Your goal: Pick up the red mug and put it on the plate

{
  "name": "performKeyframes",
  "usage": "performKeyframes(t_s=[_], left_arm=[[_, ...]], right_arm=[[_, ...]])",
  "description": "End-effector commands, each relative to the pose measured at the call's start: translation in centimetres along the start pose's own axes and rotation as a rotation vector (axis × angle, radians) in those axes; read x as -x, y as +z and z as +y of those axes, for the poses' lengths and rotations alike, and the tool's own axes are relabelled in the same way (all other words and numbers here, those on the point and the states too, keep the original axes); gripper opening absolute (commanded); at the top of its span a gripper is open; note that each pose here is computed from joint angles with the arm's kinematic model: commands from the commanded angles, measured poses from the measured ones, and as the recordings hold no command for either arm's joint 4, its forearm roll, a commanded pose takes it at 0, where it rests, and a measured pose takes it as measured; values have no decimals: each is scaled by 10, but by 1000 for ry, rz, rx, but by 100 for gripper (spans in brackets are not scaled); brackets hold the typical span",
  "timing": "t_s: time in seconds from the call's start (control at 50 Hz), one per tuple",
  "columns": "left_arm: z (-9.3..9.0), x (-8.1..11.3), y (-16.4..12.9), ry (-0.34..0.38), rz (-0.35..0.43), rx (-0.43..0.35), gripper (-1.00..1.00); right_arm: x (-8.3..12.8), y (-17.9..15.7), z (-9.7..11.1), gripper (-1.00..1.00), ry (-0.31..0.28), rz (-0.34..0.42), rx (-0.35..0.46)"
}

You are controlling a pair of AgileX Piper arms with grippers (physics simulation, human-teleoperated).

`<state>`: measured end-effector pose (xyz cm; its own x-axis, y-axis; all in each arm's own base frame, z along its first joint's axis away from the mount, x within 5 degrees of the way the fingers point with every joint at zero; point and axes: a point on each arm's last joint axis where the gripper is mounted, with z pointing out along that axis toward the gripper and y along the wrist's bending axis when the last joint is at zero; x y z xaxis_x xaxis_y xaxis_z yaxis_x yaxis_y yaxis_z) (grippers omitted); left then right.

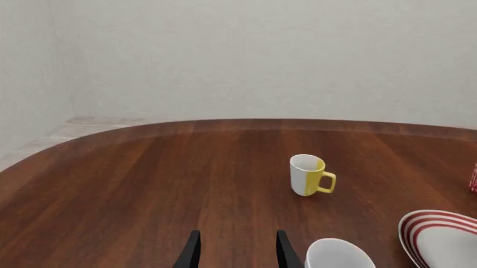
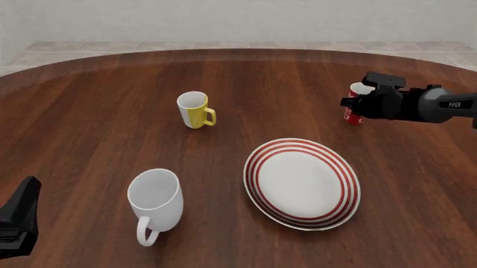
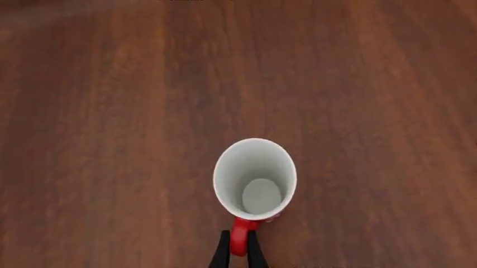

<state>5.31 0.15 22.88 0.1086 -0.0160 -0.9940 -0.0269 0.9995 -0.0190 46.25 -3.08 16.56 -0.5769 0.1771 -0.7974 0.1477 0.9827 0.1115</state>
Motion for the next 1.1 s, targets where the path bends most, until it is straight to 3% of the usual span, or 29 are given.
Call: performKeyframes(t_s=[0.02, 0.18, 0.34, 0.46, 0.7, 0.88, 1.1], left_arm=[[0, 0, 0, 3, -1, -3, 100], [0, 0, 0, 6, -2, -5, 100], [0, 0, 0, 7, 0, -7, 100], [0, -4, 0, 5, 1, -8, 100], [0, -11, 1, 7, 2, -12, 100], [-1, -13, 1, 10, 3, -14, 100], [-1, -14, 1, 10, 5, -16, 100]], right_arm=[[5, -11, 3, -100, -24, -21, 6], [11, -26, 5, -100, -34, -45, 12], [27, -55, 33, -100, -105, -110, 68], [32, -76, 81, -100, -204, -130, 160], [43, -153, 109, -100, -311, -222, 243], [27, -192, 121, -100, -399, -250, 300], [3, -221, 114, -100, -463, -251, 319]])
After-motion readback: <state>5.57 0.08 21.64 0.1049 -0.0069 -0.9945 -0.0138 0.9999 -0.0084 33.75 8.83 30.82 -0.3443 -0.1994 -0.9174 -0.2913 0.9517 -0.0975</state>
